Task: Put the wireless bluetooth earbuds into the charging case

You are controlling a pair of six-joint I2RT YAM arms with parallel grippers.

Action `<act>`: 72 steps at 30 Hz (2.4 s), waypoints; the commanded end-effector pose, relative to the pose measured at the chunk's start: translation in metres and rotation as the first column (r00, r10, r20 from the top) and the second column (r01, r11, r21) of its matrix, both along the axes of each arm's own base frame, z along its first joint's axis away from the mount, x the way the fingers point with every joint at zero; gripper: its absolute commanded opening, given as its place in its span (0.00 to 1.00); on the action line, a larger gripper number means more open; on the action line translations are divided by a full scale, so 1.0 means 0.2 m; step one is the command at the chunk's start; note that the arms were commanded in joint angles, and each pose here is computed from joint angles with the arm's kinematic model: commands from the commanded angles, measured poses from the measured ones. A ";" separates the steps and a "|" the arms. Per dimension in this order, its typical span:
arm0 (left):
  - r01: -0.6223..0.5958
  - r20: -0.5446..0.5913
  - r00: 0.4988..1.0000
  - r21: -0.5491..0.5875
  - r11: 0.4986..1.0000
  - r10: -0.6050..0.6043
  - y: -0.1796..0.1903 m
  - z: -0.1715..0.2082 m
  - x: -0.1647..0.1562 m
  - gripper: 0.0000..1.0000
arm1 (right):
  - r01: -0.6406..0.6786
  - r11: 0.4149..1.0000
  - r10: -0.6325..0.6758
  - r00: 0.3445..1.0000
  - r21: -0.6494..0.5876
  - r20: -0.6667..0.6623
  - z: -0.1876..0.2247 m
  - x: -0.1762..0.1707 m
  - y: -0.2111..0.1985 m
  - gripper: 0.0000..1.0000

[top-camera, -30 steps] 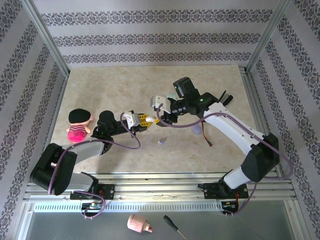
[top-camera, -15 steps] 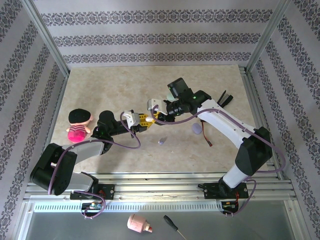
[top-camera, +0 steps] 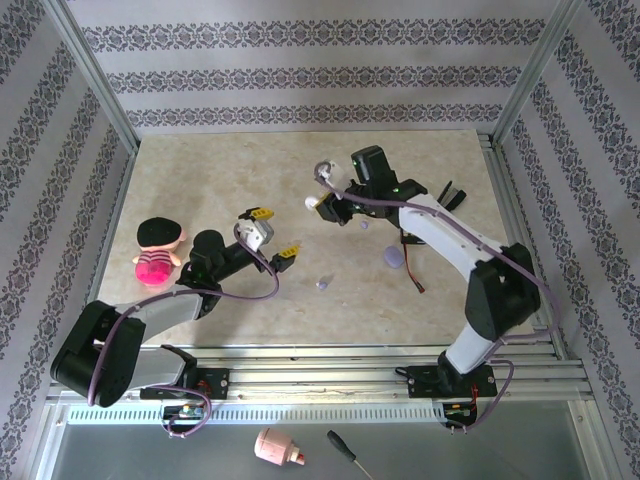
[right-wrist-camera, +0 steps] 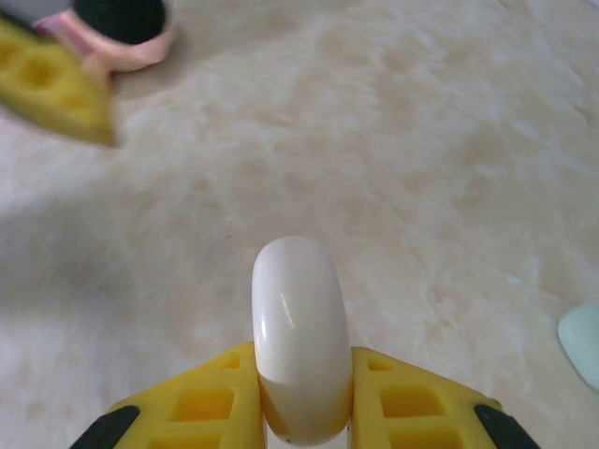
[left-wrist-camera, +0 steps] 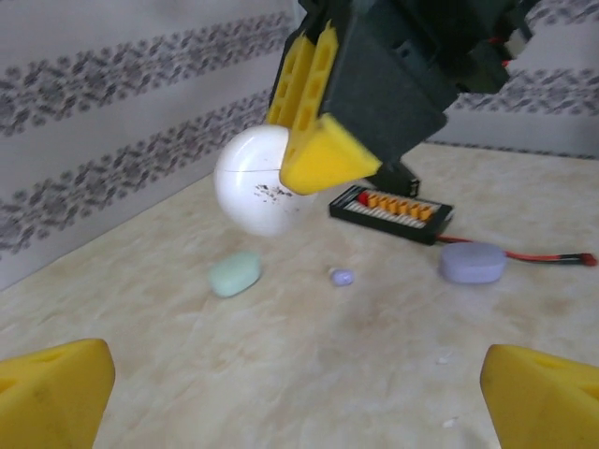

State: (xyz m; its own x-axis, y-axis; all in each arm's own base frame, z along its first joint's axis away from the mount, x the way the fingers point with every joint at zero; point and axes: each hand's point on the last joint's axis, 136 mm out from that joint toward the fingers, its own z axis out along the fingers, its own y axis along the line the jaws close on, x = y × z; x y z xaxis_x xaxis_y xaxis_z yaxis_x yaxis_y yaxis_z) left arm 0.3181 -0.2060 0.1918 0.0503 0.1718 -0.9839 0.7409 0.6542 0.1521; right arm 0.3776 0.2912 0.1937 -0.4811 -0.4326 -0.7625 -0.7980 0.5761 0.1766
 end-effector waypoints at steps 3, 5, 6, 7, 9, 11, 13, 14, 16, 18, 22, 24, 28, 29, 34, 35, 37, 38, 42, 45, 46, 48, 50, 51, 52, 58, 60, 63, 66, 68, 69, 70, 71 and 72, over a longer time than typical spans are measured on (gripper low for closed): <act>-0.086 -0.045 0.995 0.117 0.989 0.092 0.07 -0.11 0.03 1.00 | 0.333 0.942 -0.313 0.909 0.030 -0.274 -0.22 0.24 0.02 0.21; -0.098 -0.058 0.992 0.153 0.983 0.108 0.08 -0.13 0.04 1.00 | 0.375 0.926 -0.339 0.877 0.045 -0.341 -0.29 0.29 0.06 0.21; -0.099 -0.063 0.992 0.167 0.981 0.111 0.09 -0.14 0.04 0.99 | 0.392 0.918 -0.343 0.863 0.063 -0.370 -0.32 0.32 0.09 0.21; -0.101 -0.067 0.991 0.176 0.979 0.114 0.09 -0.15 0.04 0.99 | 0.402 0.912 -0.341 0.852 0.078 -0.396 -0.35 0.34 0.12 0.21; -0.101 -0.072 0.991 0.182 0.978 0.116 0.10 -0.16 0.03 0.99 | 0.415 0.905 -0.338 0.832 0.090 -0.439 -0.41 0.38 0.17 0.21; -0.100 -0.071 0.991 0.179 0.979 0.115 0.10 -0.15 0.03 0.99 | 0.423 0.903 -0.340 0.815 0.080 -0.469 -0.48 0.41 0.20 0.21; -0.097 -0.075 0.991 0.178 0.979 0.112 0.09 -0.16 0.03 0.99 | 0.434 0.898 -0.344 0.798 0.075 -0.495 -0.55 0.44 0.23 0.21; -0.098 -0.075 0.991 0.179 0.979 0.113 0.10 -0.16 0.03 1.00 | 0.436 0.897 -0.345 0.792 0.071 -0.504 -0.58 0.45 0.23 0.21; -0.099 -0.076 0.991 0.178 0.979 0.114 0.10 -0.16 0.03 0.99 | 0.440 0.896 -0.348 0.780 0.061 -0.520 -0.64 0.46 0.25 0.22; -0.100 -0.077 0.990 0.175 0.979 0.115 0.10 -0.16 0.02 1.00 | 0.445 0.894 -0.353 0.777 0.056 -0.521 -0.67 0.49 0.26 0.23; -0.090 -0.087 0.991 0.170 0.981 0.106 0.09 -0.15 0.02 0.99 | 0.463 0.886 -0.387 0.778 0.035 -0.494 -0.69 0.54 0.23 0.29; -0.083 -0.093 0.991 0.164 0.983 0.099 0.08 -0.14 0.02 0.99 | 0.462 0.886 -0.392 0.792 0.039 -0.468 -0.64 0.55 0.20 0.37; -0.060 -0.096 0.993 0.152 0.987 0.075 0.07 -0.13 0.00 0.99 | 0.469 0.882 -0.425 0.831 0.040 -0.358 -0.49 0.54 0.08 0.56; -0.055 -0.094 0.993 0.148 0.987 0.069 0.06 -0.12 0.00 0.99 | 0.469 0.883 -0.431 0.837 0.037 -0.337 -0.47 0.53 0.05 0.60; 0.050 -0.088 0.995 0.140 0.989 -0.038 -0.02 -0.12 -0.04 0.99 | 0.493 0.869 -0.488 0.849 -0.024 -0.202 -0.36 0.38 -0.23 0.84; 0.067 -0.089 0.995 0.140 0.988 -0.054 -0.04 -0.12 -0.05 0.99 | 0.504 0.862 -0.504 0.843 -0.051 -0.185 -0.36 0.34 -0.29 0.86; 0.092 -0.095 0.992 0.146 0.985 -0.078 -0.07 -0.13 -0.05 1.00 | 0.539 0.833 -0.553 0.821 -0.125 -0.143 -0.37 0.24 -0.42 0.91; 0.098 -0.096 0.992 0.149 0.984 -0.084 -0.08 -0.13 -0.05 1.00 | 0.558 0.814 -0.578 0.806 -0.163 -0.126 -0.38 0.19 -0.48 0.93; 0.128 -0.098 0.989 0.160 0.979 -0.113 -0.13 -0.15 -0.03 0.99 | 0.617 0.736 -0.660 0.746 -0.280 -0.090 -0.42 -0.02 -0.70 0.98; 0.149 -0.089 0.987 0.163 0.975 -0.135 -0.15 -0.15 -0.02 1.00 | 0.634 0.704 -0.694 0.710 -0.321 -0.122 -0.48 -0.15 -0.79 0.98; 0.155 -0.090 0.986 0.161 0.975 -0.142 -0.16 -0.14 -0.02 1.00 | 0.630 0.701 -0.699 0.699 -0.333 -0.150 -0.51 -0.19 -0.81 0.98; 0.164 -0.093 0.984 0.159 0.974 -0.150 -0.18 -0.15 -0.01 1.00 | 0.620 0.691 -0.711 0.675 -0.372 -0.196 -0.58 -0.26 -0.85 0.95; 0.167 -0.091 0.984 0.155 0.974 -0.154 -0.18 -0.14 0.00 0.99 | 0.611 0.677 -0.724 0.654 -0.410 -0.221 -0.65 -0.30 -0.88 0.92; 0.166 -0.088 0.984 0.153 0.974 -0.154 -0.18 -0.14 0.00 0.99 | 0.606 0.676 -0.725 0.649 -0.418 -0.230 -0.67 -0.31 -0.88 0.92; 0.168 -0.088 0.984 0.153 0.974 -0.156 -0.19 -0.14 0.00 0.99 | 0.602 0.676 -0.726 0.644 -0.424 -0.243 -0.70 -0.32 -0.88 0.91; 0.163 -0.084 0.985 0.159 0.974 -0.151 -0.18 -0.13 0.00 1.00 | 0.608 0.648 -0.751 0.611 -0.459 -0.251 -0.77 -0.30 -0.92 0.89; 0.162 -0.080 0.985 0.166 0.973 -0.150 -0.18 -0.13 -0.01 0.99 | 0.612 0.643 -0.757 0.600 -0.461 -0.259 -0.80 -0.29 -0.92 0.88; 0.159 -0.076 0.986 0.171 0.972 -0.148 -0.18 -0.12 0.00 1.00 | 0.599 0.645 -0.756 0.590 -0.474 -0.284 -0.84 -0.30 -0.91 0.81; 0.160 -0.077 0.986 0.171 0.972 -0.149 -0.18 -0.12 0.00 1.00 | 0.594 0.656 -0.750 0.585 -0.466 -0.310 -0.86 -0.31 -0.89 0.72; 0.155 -0.078 0.987 0.173 0.973 -0.144 -0.17 -0.13 0.00 1.00 | 0.597 0.650 -0.754 0.579 -0.470 -0.308 -0.86 -0.32 -0.89 0.67; 0.153 -0.078 0.987 0.173 0.973 -0.142 -0.17 -0.13 0.00 0.99 | 0.601 0.645 -0.759 0.576 -0.472 -0.304 -0.86 -0.32 -0.90 0.64; 0.150 -0.076 0.987 0.175 0.973 -0.138 -0.17 -0.12 0.01 0.99 | 0.604 0.641 -0.762 0.574 -0.474 -0.300 -0.86 -0.32 -0.90 0.61; 0.149 -0.075 0.988 0.178 0.973 -0.137 -0.17 -0.13 0.01 0.99 | 0.606 0.636 -0.767 0.569 -0.478 -0.298 -0.86 -0.32 -0.91 0.59; 0.147 -0.075 0.988 0.179 0.973 -0.135 -0.17 -0.13 0.01 1.00 | 0.607 0.633 -0.769 0.566 -0.481 -0.298 -0.86 -0.33 -0.91 0.57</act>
